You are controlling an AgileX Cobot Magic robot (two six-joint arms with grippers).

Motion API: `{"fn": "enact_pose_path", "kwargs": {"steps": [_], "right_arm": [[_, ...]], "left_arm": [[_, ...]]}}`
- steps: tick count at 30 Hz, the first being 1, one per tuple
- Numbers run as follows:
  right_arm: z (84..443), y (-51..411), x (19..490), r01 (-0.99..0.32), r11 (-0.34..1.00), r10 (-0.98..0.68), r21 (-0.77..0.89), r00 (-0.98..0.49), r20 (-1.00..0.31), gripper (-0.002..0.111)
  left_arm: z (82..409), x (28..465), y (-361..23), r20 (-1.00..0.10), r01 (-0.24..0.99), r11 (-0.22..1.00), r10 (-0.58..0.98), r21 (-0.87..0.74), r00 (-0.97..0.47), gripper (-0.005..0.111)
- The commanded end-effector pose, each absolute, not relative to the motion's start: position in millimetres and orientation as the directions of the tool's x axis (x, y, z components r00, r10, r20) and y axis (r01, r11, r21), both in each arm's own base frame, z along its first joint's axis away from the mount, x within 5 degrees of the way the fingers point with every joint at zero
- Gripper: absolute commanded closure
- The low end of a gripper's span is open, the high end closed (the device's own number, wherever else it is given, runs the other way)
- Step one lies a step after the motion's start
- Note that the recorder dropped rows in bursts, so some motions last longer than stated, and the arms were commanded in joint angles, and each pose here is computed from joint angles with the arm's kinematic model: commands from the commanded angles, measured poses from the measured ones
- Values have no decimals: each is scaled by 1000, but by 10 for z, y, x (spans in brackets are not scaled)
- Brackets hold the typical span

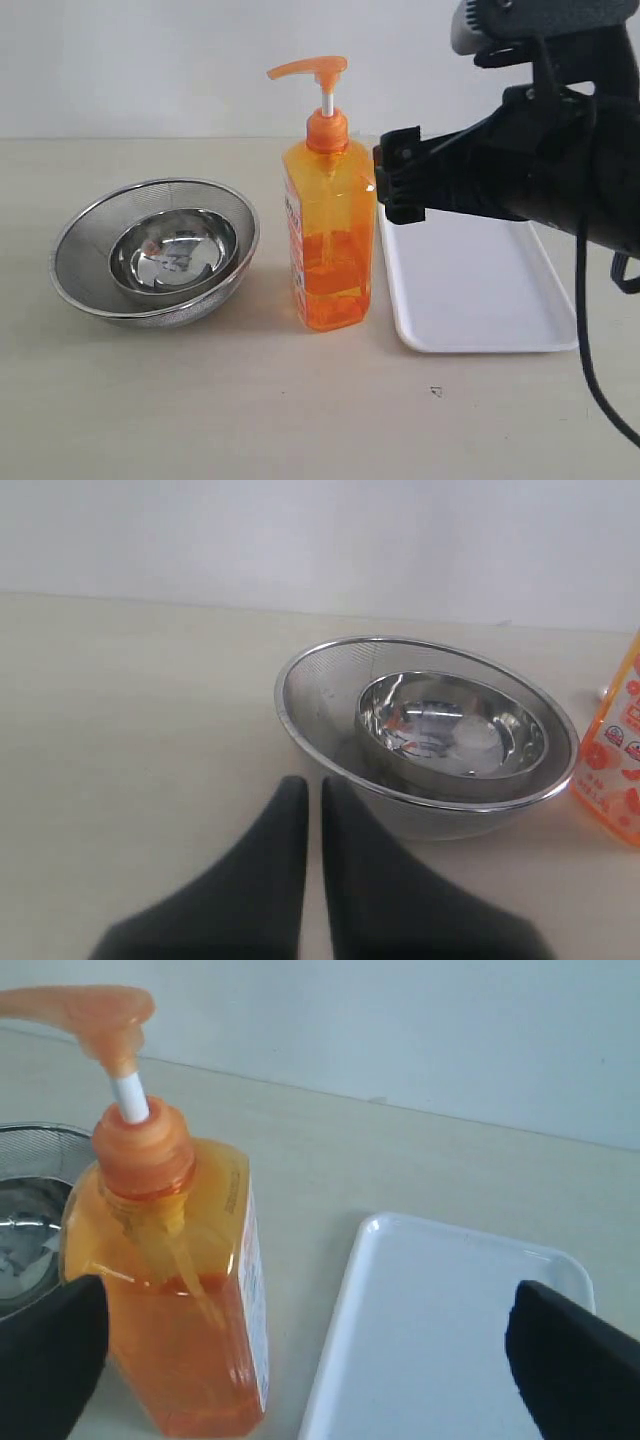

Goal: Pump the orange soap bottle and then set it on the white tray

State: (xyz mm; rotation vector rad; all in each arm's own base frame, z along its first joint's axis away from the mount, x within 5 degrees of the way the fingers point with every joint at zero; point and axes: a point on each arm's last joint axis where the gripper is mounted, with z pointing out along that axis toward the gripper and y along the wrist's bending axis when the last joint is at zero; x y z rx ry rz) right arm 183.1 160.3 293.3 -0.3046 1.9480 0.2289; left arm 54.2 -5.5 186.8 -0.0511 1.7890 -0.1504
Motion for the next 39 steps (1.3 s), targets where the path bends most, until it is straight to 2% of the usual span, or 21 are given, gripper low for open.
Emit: {"fn": "enact_pose_path", "kwargs": {"steps": [1, 14, 19, 22, 25, 39], "right_arm": [[2940, 1541, 1810, -291, 957, -93, 21, -374, -923, 10], [2939, 1578, 1796, -313, 947, -57, 74, -389, -919, 10], [2914, 1793, 1712, -505, 847, -72, 168, -422, -904, 10], [2836, 1817, 1754, -489, 861, -98, 144, -435, -895, 10], [2744, 1913, 1777, -544, 832, -164, 106, -425, -890, 10], [2327, 2320, 2251, -467, 882, -299, -67, -442, -846, 10]], "left_arm": [[1863, 543, -52, -971, 45, 992, -108, -120, -215, 102], [1863, 543, -52, -971, 45, 992, -108, -120, -215, 102], [1863, 543, -52, -971, 45, 992, -108, -120, -215, 102], [1863, 543, -52, -971, 45, 992, -108, -120, -215, 102], [1863, 543, -52, -971, 45, 992, -108, -120, -215, 102], [1863, 543, -52, -971, 45, 992, -108, -120, -215, 102]]}}
